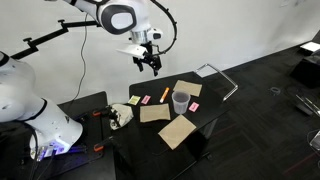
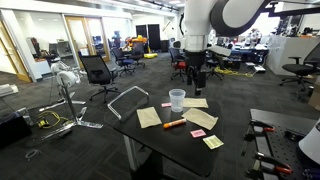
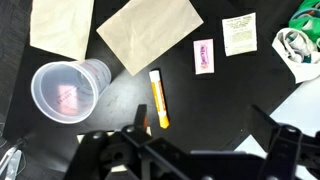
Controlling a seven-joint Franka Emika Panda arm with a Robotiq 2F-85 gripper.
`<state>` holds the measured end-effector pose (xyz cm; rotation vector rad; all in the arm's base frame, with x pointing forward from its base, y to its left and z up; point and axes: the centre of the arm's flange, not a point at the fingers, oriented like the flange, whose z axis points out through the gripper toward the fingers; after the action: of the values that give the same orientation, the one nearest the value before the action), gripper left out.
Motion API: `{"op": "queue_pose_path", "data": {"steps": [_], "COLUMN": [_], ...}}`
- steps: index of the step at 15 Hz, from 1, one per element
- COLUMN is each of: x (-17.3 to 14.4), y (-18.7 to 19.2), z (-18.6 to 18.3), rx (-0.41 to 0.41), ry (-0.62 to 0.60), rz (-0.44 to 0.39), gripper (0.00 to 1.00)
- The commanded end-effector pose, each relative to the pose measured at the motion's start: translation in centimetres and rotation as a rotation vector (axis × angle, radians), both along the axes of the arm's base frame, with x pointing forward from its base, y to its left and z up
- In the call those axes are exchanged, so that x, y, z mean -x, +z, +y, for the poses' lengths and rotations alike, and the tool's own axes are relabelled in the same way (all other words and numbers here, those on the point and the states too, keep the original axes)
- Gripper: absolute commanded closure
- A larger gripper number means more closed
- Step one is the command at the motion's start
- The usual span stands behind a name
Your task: Put the marker in the cup
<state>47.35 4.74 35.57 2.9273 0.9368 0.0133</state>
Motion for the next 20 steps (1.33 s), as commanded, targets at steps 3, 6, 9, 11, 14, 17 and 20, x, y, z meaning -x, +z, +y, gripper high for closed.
{"op": "queue_pose_path", "data": {"steps": [3, 6, 9, 11, 14, 17, 20], "x": [-2.1, -1.1, -1.4, -1.5, -1.9, -2.6, -3.5], "y": [-3.1, -3.4, -3.5, -3.4, -4.0, -5.0, -6.3], "z": [1.4, 1.4, 1.4, 1.4, 1.3, 1.1, 0.7], "rx": [-0.001, 0.006, 0.006, 0.006, -0.008, -0.023, -0.048], "ry": [0.041, 0.038, 0.038, 0.038, 0.052, 0.080, 0.124], "rz": [0.038, 0.049, 0.049, 0.048, 0.034, -0.002, -0.046], "gripper": [0.00, 0.00, 0.00, 0.00, 0.00, 0.00, 0.00]}}
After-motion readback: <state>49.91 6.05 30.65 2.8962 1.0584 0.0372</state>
